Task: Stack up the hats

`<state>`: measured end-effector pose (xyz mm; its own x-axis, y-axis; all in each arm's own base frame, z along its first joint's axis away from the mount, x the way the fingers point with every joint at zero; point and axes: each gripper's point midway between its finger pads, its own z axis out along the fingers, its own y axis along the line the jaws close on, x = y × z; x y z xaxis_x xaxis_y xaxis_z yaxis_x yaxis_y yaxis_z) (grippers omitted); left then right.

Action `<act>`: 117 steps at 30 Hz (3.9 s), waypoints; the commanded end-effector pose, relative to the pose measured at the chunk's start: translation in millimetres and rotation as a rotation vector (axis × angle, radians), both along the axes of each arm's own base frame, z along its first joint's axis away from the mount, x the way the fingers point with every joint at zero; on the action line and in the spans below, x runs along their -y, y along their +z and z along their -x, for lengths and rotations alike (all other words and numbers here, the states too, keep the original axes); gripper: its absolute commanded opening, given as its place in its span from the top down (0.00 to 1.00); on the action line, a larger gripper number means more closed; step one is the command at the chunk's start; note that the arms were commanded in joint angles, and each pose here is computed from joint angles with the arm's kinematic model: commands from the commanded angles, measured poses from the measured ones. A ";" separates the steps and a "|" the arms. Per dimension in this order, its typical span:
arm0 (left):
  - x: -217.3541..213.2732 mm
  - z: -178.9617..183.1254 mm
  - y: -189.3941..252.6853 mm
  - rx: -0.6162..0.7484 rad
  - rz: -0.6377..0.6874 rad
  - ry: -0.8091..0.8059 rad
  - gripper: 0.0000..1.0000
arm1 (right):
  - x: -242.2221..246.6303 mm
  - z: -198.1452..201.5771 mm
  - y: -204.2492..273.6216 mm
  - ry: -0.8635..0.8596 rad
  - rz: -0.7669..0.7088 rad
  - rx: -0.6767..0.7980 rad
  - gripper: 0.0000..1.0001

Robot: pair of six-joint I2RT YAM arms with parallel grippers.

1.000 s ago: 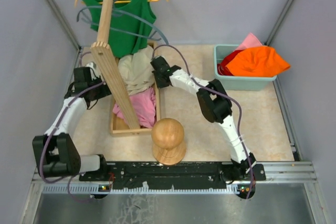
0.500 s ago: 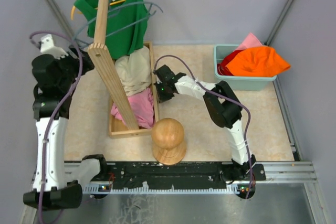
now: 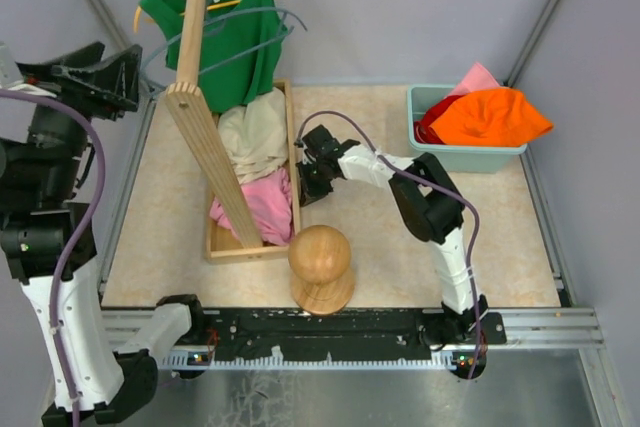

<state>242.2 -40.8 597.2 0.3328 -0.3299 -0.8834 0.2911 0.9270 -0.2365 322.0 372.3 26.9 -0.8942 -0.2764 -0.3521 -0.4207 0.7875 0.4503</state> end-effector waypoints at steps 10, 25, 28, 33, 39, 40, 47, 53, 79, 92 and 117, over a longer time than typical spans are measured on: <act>76.5 106.1 125.7 0.468 -0.200 -0.429 0.28 | -131.8 -9.1 55.8 0.142 -0.329 -0.047 1.00; 107.9 47.5 16.0 0.320 -0.113 -0.829 0.33 | -70.0 -45.6 96.8 -0.033 -0.415 0.066 1.00; 112.9 23.7 -6.1 0.257 -0.068 -0.848 0.34 | -28.1 -53.6 87.2 -0.107 -0.331 0.098 1.00; 181.7 -11.7 -18.5 0.195 -0.114 -0.876 0.35 | 10.7 -59.6 87.9 -0.177 -0.285 0.130 1.00; 245.0 -72.1 -47.7 0.036 -0.060 -0.805 0.34 | 50.8 -69.9 85.5 -0.266 -0.199 0.165 1.00; 250.8 -84.6 -57.7 0.001 -0.056 -0.778 0.34 | 62.3 -73.3 86.1 -0.301 -0.189 0.172 1.00; 285.5 -167.9 -153.1 -0.268 -0.178 -0.494 0.35 | 131.6 -74.3 100.3 -0.507 -0.215 0.231 1.00; 281.7 -221.0 -252.7 -0.415 -0.282 -0.271 0.39 | 169.2 -68.2 118.5 -0.565 -0.214 0.287 1.00; 186.4 -400.2 -507.3 -0.820 -0.451 -0.067 1.00 | 225.1 -58.2 131.3 -0.637 -0.165 0.305 1.00; 192.7 -385.7 -561.1 -0.973 -0.379 -0.165 1.00 | 219.7 -61.5 120.8 -0.636 -0.173 0.261 1.00; 3.5 -391.9 -554.4 -1.136 -0.215 0.230 1.00 | 213.5 -53.8 120.0 -0.649 -0.180 0.224 1.00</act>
<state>650.7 -81.9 38.6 -0.6080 -0.2017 -0.7679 -0.1075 0.9792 -0.1721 367.8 151.1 124.6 -0.7870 0.3573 -0.5029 0.0478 0.8481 0.5278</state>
